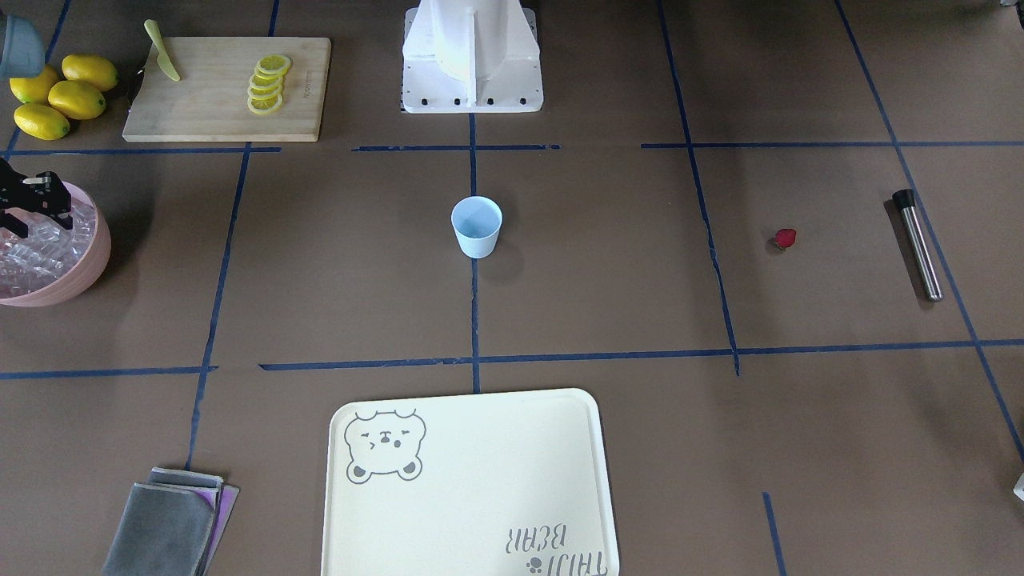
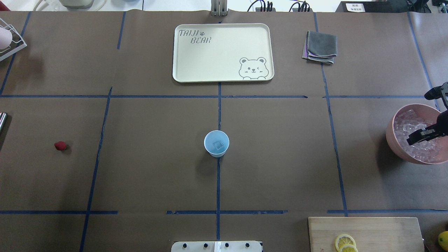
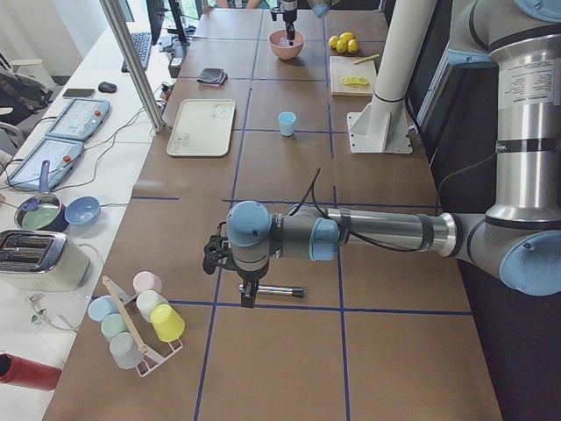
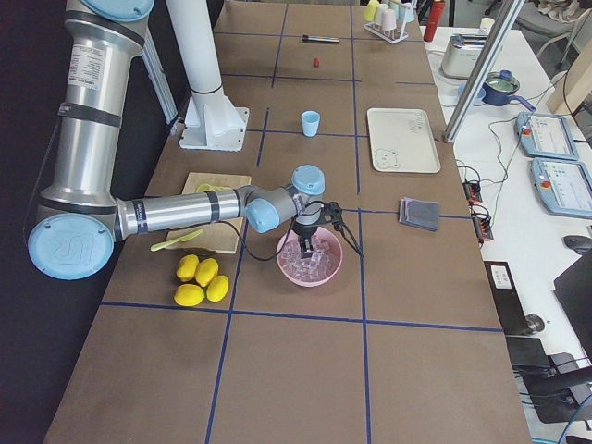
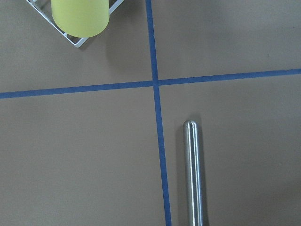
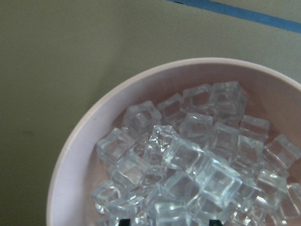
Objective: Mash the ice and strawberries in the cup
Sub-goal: 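Lower the right gripper into the bowl and grasp another ice cube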
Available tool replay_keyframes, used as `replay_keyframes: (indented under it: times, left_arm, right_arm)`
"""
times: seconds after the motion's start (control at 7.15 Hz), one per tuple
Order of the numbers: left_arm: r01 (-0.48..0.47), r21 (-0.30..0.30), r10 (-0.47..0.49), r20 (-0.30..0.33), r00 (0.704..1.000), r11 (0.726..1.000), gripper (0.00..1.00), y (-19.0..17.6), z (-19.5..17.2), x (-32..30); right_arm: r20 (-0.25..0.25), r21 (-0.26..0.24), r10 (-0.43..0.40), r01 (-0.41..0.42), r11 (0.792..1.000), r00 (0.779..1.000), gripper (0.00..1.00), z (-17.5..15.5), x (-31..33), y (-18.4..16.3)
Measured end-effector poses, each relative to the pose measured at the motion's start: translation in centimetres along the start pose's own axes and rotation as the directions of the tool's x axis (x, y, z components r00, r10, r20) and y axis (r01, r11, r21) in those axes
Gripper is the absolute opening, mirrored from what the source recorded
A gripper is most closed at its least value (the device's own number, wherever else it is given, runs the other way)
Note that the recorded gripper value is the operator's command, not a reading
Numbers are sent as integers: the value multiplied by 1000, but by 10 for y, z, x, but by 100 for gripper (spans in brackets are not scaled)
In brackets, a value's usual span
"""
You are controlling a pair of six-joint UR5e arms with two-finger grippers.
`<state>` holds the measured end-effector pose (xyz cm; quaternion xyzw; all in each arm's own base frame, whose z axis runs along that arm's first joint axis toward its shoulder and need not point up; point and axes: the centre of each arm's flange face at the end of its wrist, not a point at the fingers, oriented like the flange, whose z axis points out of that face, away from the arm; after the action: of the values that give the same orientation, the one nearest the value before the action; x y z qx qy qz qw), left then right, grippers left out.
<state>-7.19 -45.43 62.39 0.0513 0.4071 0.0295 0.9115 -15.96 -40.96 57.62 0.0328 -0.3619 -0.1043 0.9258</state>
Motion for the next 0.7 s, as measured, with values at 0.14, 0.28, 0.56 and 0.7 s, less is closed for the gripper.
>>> replay_keyframes:
  times: [0.14,0.28,0.56,0.7]
  left_arm:
    - [0,1,0,0,1000,1000,100,0,0,0]
    - [1,1,-1,0,1000,1000,100,0,-1,0]
    - [0,3,0,0,1000,1000,100,0,-1,0]
    - [-1,4,1,0,1000,1000,100,0,-2,1]
  right_arm:
    - [0,-1,1,-1,1000,1000,62,0,0,0]
    - [-1,-1,2,-2,1000,1000,62,0,0,0]
    - [0,-1,1,-1,1000,1000,61,1,0,0]
    - [0,1,0,0,1000,1000,60,0,-1,-2]
